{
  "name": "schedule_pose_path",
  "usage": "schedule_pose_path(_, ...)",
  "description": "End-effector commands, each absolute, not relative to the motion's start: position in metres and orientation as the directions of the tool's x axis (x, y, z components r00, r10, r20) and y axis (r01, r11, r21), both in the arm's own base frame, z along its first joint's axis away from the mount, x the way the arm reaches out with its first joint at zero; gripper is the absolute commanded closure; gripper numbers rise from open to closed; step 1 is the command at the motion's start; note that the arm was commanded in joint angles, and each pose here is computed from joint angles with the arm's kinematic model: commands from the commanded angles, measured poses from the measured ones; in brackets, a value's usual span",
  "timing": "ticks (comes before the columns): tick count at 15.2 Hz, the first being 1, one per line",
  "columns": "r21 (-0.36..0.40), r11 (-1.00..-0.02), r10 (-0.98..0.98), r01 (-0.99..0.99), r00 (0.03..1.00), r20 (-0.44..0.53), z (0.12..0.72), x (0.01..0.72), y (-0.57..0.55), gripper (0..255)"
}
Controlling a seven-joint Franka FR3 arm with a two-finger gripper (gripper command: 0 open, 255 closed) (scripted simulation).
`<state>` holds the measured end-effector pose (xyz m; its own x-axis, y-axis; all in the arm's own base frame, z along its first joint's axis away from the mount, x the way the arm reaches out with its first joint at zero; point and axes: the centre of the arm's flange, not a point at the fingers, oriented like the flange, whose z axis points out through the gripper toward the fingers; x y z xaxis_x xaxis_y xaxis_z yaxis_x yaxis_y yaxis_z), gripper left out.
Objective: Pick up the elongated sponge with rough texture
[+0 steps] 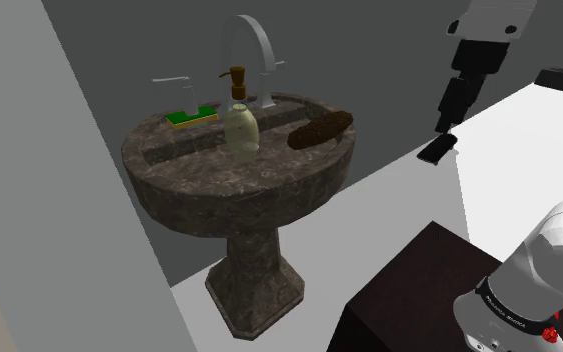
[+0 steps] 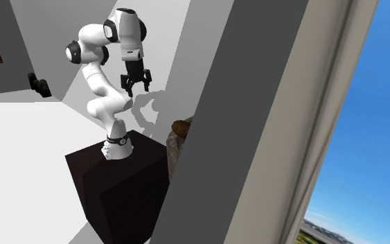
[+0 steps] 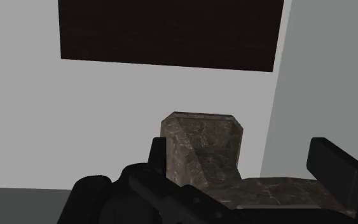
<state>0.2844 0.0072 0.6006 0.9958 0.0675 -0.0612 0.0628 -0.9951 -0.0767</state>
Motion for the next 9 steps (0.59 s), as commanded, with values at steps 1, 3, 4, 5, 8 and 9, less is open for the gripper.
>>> schedule_pose_path(1, -0.077, -0.995, 0.068, 0.063, 0.996, -0.061, 0.601, 0.284, 0.007, 0)
schedule_pose_path(3, -0.148, -0.989, 0.035, 0.026, 0.998, -0.061, 0.595, 0.310, -0.002, 0)
schedule_pose_path(4, -0.183, -0.983, 0.019, 0.007, 0.998, -0.061, 0.592, 0.323, -0.007, 0)
schedule_pose_path(5, -0.218, -0.976, 0.003, -0.011, 0.998, -0.062, 0.589, 0.336, -0.012, 0)
schedule_pose_path(8, -0.321, -0.945, -0.045, -0.065, 0.997, -0.069, 0.579, 0.373, -0.027, 0)
schedule_pose_path(9, -0.354, -0.931, -0.061, -0.083, 0.995, -0.072, 0.575, 0.385, -0.033, 0)
